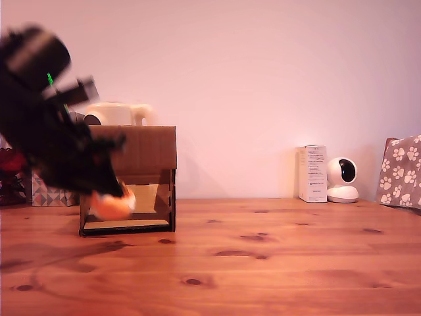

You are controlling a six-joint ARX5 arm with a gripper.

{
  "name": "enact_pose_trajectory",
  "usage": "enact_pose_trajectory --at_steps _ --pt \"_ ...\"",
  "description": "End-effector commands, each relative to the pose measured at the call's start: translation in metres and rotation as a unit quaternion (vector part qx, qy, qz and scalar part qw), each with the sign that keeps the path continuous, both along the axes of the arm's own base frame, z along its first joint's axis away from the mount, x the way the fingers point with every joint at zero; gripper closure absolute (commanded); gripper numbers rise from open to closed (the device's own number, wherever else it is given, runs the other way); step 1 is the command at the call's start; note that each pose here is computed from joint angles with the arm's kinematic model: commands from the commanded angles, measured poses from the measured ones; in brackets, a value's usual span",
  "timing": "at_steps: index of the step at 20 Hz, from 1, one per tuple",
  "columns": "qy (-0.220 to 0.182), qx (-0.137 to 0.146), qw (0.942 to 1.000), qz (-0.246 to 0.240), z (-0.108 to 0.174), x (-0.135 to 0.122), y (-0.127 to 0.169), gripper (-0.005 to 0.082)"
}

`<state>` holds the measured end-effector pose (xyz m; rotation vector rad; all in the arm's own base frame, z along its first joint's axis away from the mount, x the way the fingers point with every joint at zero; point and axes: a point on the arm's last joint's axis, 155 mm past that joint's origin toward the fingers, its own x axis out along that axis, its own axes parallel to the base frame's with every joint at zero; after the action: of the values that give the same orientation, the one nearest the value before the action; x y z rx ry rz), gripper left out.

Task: Drop the footbag into the cardboard dice tower

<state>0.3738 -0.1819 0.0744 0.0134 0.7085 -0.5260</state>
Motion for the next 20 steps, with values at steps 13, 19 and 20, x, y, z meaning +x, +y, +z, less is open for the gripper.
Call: enact_pose_trajectory --at_steps 13,19,20 --pt "-0.222 -0.071 0.9725 -0.007 0.170 -0.019 0.006 0.0683" --pt "-0.324 -0.096 0.9412 0.010 0.212 0.009 0.003 0.0682" --pt "-0.330 -0.089 0.9396 0.011 0.212 0.016 0.002 0.0682"
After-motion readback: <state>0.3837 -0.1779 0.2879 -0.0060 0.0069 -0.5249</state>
